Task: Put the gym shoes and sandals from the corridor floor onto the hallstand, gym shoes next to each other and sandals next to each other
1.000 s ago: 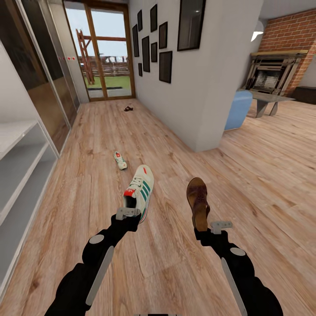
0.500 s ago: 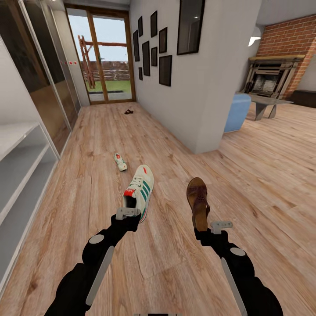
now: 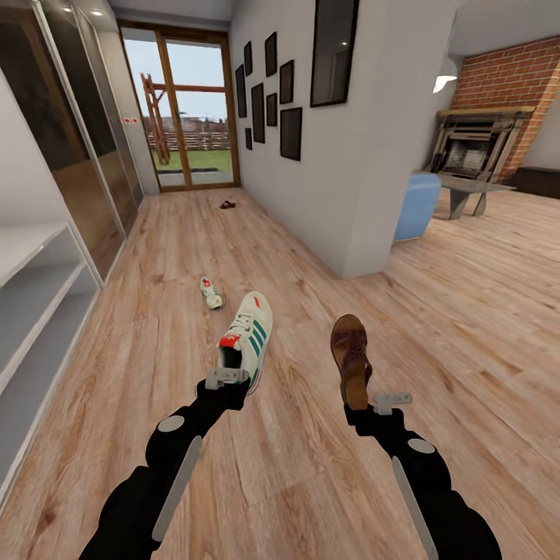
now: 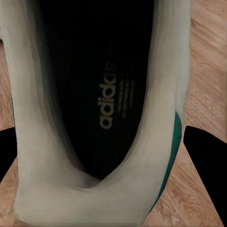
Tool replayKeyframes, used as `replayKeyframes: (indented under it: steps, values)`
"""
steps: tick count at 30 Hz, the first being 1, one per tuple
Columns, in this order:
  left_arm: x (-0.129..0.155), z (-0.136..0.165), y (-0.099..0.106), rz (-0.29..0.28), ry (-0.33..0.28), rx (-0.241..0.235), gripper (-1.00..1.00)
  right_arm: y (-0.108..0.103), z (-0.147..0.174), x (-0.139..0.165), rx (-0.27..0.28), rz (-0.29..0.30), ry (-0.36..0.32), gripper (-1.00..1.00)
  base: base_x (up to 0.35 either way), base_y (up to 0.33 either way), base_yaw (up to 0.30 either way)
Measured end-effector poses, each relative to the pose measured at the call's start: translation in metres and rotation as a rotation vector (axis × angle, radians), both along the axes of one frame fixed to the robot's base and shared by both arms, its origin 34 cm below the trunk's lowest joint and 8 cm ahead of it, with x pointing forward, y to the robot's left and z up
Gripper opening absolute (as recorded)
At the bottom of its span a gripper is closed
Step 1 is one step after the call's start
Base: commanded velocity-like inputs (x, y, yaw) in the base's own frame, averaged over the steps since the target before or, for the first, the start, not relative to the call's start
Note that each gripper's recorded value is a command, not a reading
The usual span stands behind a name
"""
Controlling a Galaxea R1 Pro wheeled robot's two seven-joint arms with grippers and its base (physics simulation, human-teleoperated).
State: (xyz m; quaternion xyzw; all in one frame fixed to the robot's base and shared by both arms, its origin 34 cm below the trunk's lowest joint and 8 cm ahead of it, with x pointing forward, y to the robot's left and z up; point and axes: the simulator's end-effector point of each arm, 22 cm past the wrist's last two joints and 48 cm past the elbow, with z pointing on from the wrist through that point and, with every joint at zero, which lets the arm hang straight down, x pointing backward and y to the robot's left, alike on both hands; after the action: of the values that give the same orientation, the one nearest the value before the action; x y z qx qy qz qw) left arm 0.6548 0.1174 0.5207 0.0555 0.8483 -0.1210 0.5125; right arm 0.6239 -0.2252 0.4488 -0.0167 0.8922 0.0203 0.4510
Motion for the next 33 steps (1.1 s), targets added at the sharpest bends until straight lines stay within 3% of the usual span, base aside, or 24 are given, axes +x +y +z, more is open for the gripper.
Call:
replayKeyframes:
  steps: [18,26,33]
  values:
    - [0.000,0.008,-0.001,-0.002,-0.015,-0.001,-1.00,0.000,0.008,0.001,-0.001,0.000,-0.015,-1.00,0.004,-0.340,0.008]
    - [0.000,0.010,-0.001,-0.001,-0.018,-0.001,-1.00,0.000,0.009,0.001,-0.001,0.000,-0.017,-1.00,0.000,-0.321,0.249]
    - [0.000,0.013,-0.001,-0.002,-0.022,-0.001,-1.00,0.000,0.011,0.001,-0.002,0.000,-0.022,-1.00,0.000,-0.066,0.280]
